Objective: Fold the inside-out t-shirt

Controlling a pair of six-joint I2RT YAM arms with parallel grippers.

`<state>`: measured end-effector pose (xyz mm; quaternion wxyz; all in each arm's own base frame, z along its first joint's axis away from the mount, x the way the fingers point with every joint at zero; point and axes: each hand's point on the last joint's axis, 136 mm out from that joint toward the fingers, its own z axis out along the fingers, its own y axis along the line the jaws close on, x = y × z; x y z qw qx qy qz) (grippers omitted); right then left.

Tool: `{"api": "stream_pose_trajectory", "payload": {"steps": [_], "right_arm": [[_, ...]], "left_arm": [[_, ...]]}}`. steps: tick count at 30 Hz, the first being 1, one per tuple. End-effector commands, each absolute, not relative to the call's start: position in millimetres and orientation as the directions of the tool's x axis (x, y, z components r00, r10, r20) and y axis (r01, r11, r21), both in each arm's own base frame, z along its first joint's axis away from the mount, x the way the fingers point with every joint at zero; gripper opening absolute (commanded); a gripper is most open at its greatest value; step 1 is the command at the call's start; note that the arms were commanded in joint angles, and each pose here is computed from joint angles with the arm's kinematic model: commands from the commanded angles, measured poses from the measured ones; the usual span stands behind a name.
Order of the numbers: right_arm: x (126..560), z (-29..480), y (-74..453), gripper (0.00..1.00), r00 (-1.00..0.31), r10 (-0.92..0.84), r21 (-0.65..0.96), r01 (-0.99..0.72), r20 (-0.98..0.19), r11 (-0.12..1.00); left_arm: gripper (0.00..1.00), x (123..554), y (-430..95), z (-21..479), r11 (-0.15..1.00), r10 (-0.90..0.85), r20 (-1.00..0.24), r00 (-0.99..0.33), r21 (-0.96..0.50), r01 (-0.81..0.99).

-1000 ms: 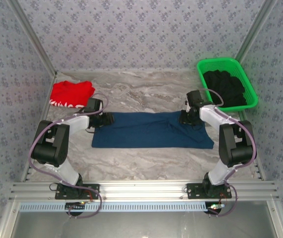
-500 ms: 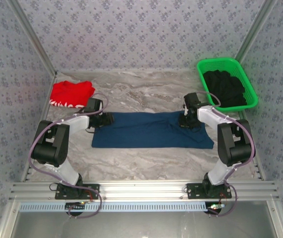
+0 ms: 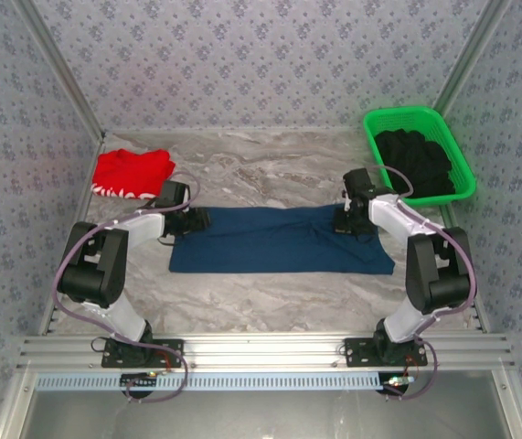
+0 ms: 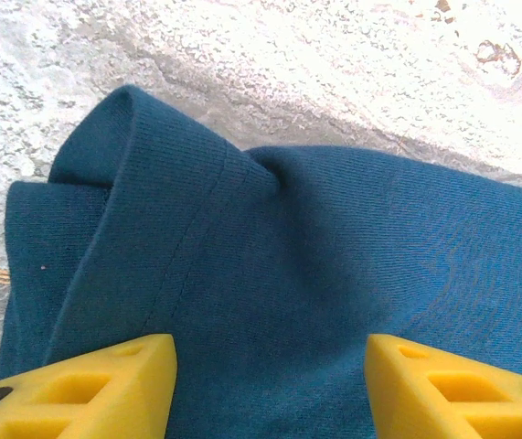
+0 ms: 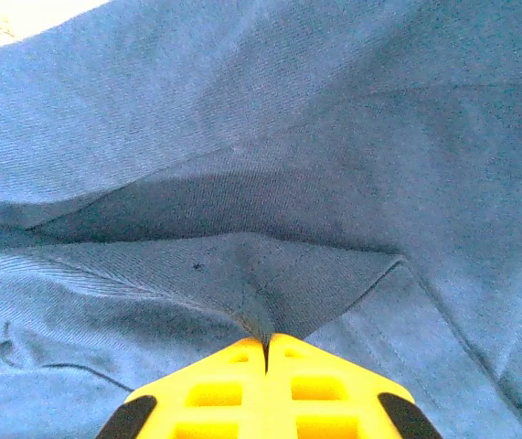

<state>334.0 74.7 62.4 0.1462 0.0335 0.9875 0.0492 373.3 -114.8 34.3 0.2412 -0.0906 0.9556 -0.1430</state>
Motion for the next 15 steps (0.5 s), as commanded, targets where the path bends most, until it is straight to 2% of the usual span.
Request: {"api": "stream_pose_trajectory", "payload": {"steps": [1,8,15], "right_arm": [[319.0,78.2,73.1,0.03,-0.96,0.058,0.08,0.037,-0.274,0.996],[257.0,89.8,100.9,0.02,-0.987,0.027,0.082,0.014,-0.161,0.997],[214.8,70.3,147.5,0.06,-0.998,-0.029,0.112,-0.036,-0.062,0.993]], "left_arm": [[0.56,370.7,-108.7,31.6,0.949,-0.235,-0.434,-0.87,-0.296,-0.109],[0.56,370.7,-108.5,35.7,0.95,-0.23,-0.444,-0.866,-0.295,-0.101],[0.56,369.8,-108.2,36.1,0.952,-0.222,-0.446,-0.867,-0.291,-0.095]]}}
